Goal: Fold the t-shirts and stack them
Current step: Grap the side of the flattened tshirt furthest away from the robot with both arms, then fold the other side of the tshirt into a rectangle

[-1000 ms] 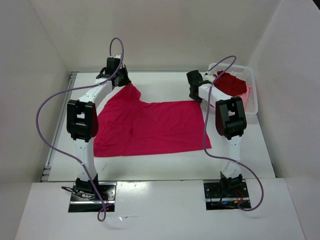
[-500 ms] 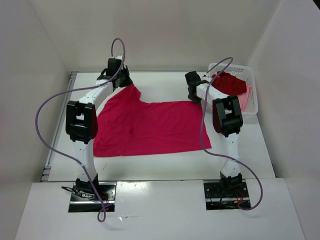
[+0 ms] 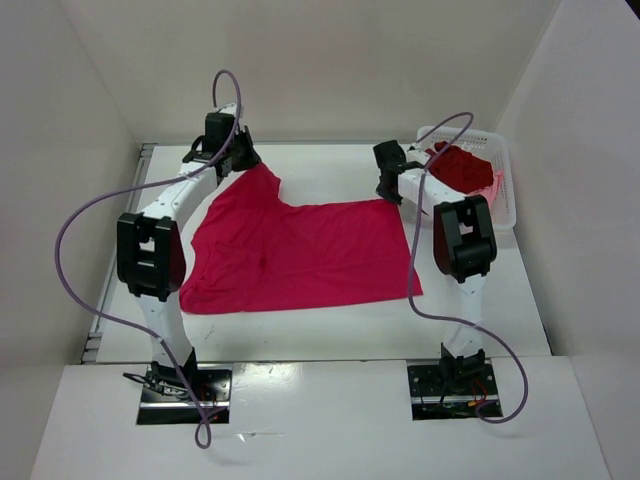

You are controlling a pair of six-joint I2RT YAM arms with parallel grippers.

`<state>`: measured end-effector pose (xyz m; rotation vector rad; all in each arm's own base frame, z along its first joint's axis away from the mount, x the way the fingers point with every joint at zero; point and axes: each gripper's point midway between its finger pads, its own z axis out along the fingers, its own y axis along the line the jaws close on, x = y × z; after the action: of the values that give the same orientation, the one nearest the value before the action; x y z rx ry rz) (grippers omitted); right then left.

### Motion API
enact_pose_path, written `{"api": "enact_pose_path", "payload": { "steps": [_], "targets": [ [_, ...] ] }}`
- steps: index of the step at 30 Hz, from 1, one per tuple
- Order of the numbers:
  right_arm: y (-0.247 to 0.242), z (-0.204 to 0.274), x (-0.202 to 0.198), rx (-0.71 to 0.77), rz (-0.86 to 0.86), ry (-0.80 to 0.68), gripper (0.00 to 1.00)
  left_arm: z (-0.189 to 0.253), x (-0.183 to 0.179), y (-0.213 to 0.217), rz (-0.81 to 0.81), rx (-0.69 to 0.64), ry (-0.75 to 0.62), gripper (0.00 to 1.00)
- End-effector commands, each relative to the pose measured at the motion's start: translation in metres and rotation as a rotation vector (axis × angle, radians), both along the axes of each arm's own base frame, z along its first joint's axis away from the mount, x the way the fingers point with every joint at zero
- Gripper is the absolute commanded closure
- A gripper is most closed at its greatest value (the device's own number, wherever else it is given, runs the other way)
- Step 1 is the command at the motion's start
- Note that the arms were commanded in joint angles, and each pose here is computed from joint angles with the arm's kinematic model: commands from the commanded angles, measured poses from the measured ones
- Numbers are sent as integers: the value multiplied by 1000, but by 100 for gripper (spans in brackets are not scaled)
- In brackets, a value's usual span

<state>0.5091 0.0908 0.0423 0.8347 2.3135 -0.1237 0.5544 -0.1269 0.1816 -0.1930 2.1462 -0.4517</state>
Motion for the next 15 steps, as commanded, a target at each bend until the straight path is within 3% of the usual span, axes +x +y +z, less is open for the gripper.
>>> {"api": "enact_pose_path", "payload": {
  "steps": [1, 7, 15],
  "targets": [
    [6, 67, -9, 58, 24, -160, 99, 39, -17, 3, 13, -18, -73, 100],
    [-4, 71, -39, 35, 49, -143, 99, 56, -52, 27, 55, -13, -81, 100],
    [-6, 53, -71, 34, 105, -79, 99, 43, -129, 45, 94, 20, -23, 100]
  ]
}}
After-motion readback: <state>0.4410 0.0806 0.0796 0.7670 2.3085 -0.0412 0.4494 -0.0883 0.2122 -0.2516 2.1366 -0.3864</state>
